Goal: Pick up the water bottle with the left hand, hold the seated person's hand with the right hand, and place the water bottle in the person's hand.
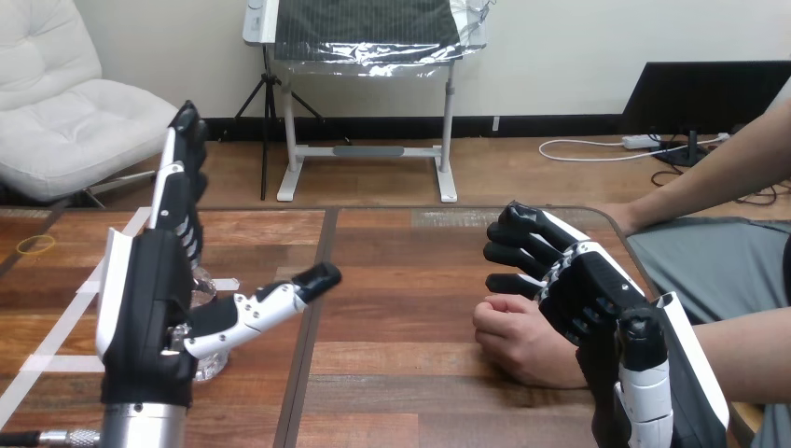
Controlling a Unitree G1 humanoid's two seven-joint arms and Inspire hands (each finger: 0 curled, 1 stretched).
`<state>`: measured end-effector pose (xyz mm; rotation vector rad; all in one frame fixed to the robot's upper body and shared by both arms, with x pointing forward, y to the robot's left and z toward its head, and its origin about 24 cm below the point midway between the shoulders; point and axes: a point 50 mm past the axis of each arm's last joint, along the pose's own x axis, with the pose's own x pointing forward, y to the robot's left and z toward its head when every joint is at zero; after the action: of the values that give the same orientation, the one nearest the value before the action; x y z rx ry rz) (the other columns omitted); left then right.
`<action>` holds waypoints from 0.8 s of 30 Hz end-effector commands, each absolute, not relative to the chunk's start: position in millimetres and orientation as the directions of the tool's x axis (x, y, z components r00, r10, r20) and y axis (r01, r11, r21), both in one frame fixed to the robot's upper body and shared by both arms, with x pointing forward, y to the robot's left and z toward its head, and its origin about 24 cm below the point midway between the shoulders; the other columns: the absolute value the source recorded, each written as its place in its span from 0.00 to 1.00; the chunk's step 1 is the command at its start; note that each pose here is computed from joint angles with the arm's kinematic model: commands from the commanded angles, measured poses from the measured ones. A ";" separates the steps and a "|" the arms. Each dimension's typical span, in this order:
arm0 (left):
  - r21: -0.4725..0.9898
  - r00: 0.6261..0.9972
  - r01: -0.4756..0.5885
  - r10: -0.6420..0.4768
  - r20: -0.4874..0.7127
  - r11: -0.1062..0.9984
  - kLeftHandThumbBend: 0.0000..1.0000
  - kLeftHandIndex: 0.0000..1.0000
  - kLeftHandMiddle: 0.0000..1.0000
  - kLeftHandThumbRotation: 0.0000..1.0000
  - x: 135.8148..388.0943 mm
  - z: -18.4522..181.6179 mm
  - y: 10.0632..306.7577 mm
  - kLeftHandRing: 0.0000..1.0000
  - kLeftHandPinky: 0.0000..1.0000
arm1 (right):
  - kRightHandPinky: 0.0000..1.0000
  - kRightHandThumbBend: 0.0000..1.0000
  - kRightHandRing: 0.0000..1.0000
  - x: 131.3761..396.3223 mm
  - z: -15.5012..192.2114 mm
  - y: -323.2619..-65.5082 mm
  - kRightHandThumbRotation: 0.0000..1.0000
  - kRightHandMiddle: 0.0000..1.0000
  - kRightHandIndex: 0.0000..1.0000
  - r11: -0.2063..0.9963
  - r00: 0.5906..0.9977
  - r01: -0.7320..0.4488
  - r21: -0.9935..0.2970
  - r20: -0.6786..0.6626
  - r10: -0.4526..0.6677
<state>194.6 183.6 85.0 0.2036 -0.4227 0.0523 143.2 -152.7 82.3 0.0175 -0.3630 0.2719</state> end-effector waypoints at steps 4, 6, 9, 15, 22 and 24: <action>0.216 0.885 -0.152 0.035 0.465 0.965 1.00 1.00 1.00 0.38 206.6 94.2 189.4 1.00 1.00 | 0.75 0.79 0.81 151.3 95.0 -149.5 1.00 0.83 0.83 0.960 0.864 -0.278 -0.042 0.425 0.269; 0.229 0.885 -0.167 0.043 0.464 0.959 1.00 1.00 1.00 0.40 207.5 93.7 192.2 1.00 1.00 | 0.75 0.79 0.81 151.2 94.8 -149.5 1.00 0.82 0.83 0.960 0.865 -0.278 -0.042 0.424 0.269; 0.241 0.885 -0.188 0.057 0.462 0.952 1.00 1.00 1.00 0.43 209.1 93.2 196.5 1.00 1.00 | 0.75 0.79 0.81 151.2 94.6 -149.4 1.00 0.82 0.83 0.959 0.865 -0.279 -0.041 0.424 0.270; 0.232 0.889 -0.216 0.093 0.448 0.948 1.00 1.00 1.00 0.45 211.1 92.5 204.0 1.00 1.00 | 0.75 0.79 0.81 151.3 94.3 -149.5 1.00 0.82 0.83 0.959 0.864 -0.280 -0.039 0.425 0.270; 0.243 0.885 -0.250 0.120 0.449 0.937 1.00 1.00 1.00 0.44 213.8 94.3 212.1 1.00 1.00 | 0.74 0.80 0.81 151.7 94.4 -149.9 1.00 0.82 0.82 0.959 0.862 -0.279 -0.043 0.428 0.270; 0.249 0.883 -0.263 0.128 0.452 0.932 1.00 1.00 1.00 0.43 214.7 94.8 214.6 1.00 1.00 | 0.74 0.80 0.81 151.6 94.4 -150.1 1.00 0.82 0.82 0.960 0.863 -0.277 -0.045 0.428 0.269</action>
<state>202.0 209.5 79.3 0.2859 -0.3770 0.1894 143.3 -151.5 82.3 0.0216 -0.3638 0.2750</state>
